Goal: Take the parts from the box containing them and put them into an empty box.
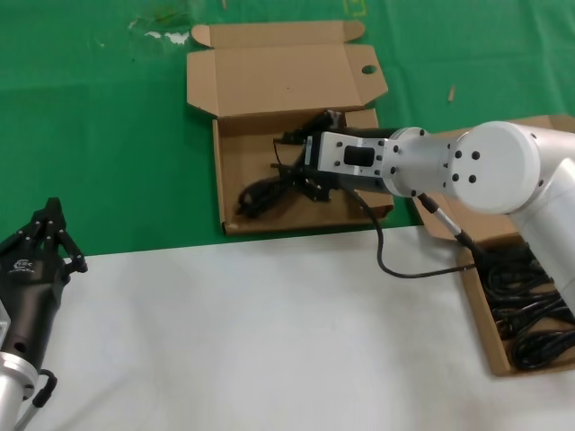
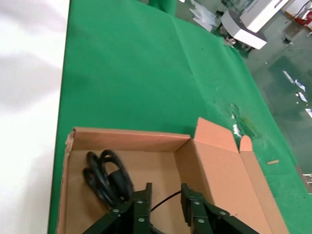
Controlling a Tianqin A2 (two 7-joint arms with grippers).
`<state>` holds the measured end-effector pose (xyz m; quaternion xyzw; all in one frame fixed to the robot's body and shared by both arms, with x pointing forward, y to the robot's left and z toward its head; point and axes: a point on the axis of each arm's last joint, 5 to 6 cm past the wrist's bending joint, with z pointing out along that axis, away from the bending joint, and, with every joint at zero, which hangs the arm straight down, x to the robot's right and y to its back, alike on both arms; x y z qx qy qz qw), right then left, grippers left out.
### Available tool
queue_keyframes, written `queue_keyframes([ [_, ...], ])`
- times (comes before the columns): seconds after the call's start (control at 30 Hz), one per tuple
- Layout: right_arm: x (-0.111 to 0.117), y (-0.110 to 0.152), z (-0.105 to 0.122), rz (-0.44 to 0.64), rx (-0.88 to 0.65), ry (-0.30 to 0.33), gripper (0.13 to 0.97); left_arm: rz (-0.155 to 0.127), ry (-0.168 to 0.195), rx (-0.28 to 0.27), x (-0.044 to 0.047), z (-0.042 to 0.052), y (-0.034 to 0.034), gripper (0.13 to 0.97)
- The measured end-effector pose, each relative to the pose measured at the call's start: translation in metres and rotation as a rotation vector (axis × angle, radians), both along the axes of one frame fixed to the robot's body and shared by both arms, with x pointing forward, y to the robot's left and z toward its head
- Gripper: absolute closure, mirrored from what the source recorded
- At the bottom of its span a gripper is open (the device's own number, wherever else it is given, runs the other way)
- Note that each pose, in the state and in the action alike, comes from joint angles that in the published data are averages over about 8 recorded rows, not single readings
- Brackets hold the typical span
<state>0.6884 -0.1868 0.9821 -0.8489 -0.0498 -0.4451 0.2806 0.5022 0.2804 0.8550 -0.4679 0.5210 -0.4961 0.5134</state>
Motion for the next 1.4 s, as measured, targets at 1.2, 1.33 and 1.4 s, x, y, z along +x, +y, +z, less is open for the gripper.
queue_keyframes([
  [1.2, -0.041, -0.013, 0.012, -0.027, 0.288, -0.034, 0.245, 0.0, 0.0, 0.0, 0.0, 0.0, 0.0, 0.811],
  [1.33, -0.047, -0.015, 0.002, -0.041, 0.353, -0.039, 0.226, 0.0, 0.0, 0.0, 0.0, 0.0, 0.0, 0.743],
  [1.4, -0.05, -0.016, -0.003, -0.049, 0.386, -0.041, 0.216, 0.0, 0.0, 0.0, 0.0, 0.0, 0.0, 0.743],
])
